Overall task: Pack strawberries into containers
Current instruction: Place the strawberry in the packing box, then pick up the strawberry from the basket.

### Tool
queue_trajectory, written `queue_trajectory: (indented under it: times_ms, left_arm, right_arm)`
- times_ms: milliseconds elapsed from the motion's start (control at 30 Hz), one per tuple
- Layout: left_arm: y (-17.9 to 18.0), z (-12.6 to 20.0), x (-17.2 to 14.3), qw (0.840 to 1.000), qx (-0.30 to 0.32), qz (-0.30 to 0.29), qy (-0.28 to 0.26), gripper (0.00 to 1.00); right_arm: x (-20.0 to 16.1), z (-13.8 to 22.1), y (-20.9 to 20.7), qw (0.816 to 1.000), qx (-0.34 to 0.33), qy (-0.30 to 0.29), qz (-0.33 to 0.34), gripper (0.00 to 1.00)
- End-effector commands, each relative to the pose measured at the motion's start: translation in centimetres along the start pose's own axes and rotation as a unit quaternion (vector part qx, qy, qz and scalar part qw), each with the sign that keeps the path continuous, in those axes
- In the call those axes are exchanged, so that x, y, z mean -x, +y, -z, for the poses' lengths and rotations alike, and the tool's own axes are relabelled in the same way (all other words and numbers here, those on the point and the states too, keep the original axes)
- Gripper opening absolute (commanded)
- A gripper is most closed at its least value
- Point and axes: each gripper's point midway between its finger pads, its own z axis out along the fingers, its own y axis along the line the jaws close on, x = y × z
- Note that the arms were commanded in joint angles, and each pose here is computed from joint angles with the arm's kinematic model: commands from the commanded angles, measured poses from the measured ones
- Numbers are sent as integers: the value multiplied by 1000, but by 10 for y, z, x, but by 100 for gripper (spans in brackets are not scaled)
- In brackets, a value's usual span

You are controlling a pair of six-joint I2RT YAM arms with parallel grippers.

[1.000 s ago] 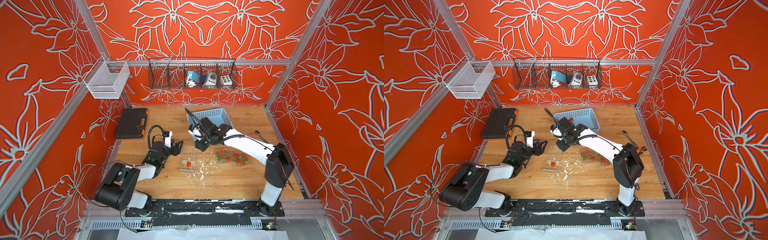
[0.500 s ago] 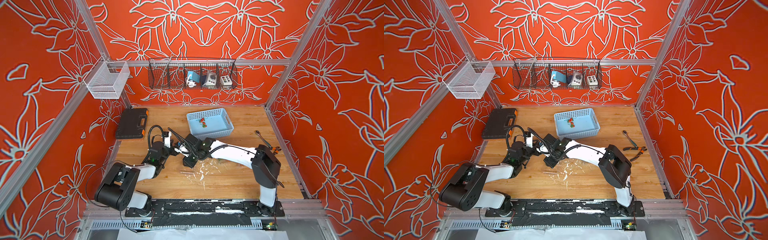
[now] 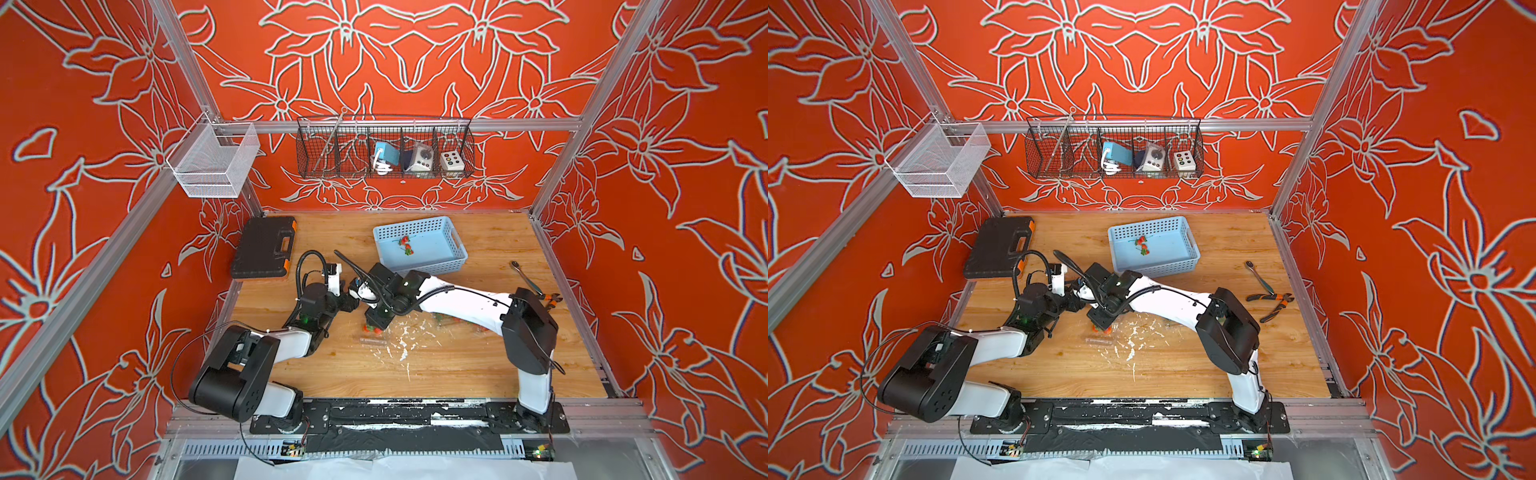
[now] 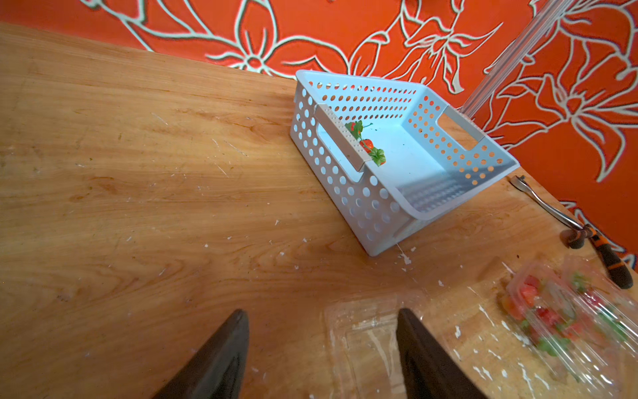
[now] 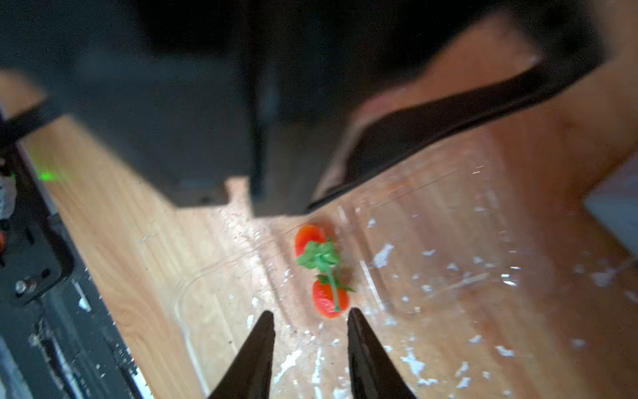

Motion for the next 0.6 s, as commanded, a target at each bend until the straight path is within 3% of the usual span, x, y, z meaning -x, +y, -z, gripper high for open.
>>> queue_trajectory:
  times_ms: [0,167,367,567]
  left_arm:
    - [-17,1,19,999,-35,-12,-27,67]
    - [-21,-1,17,998,-48,-13,-24,67]
    - [-22,-1,17,998,-50,-16,-23,67]
    - [-23,-2,16,998,-52,-17,-22,67]
  right_arm:
    - [22,38,-72,994,-83,-48,-54,40]
    - [33,54,-159,980,-136,-82,-119,44]
    - [36,41,-240,969,-183,-58,-154,47]
    - [30,8,-276,974,-168,-11,-150,51]
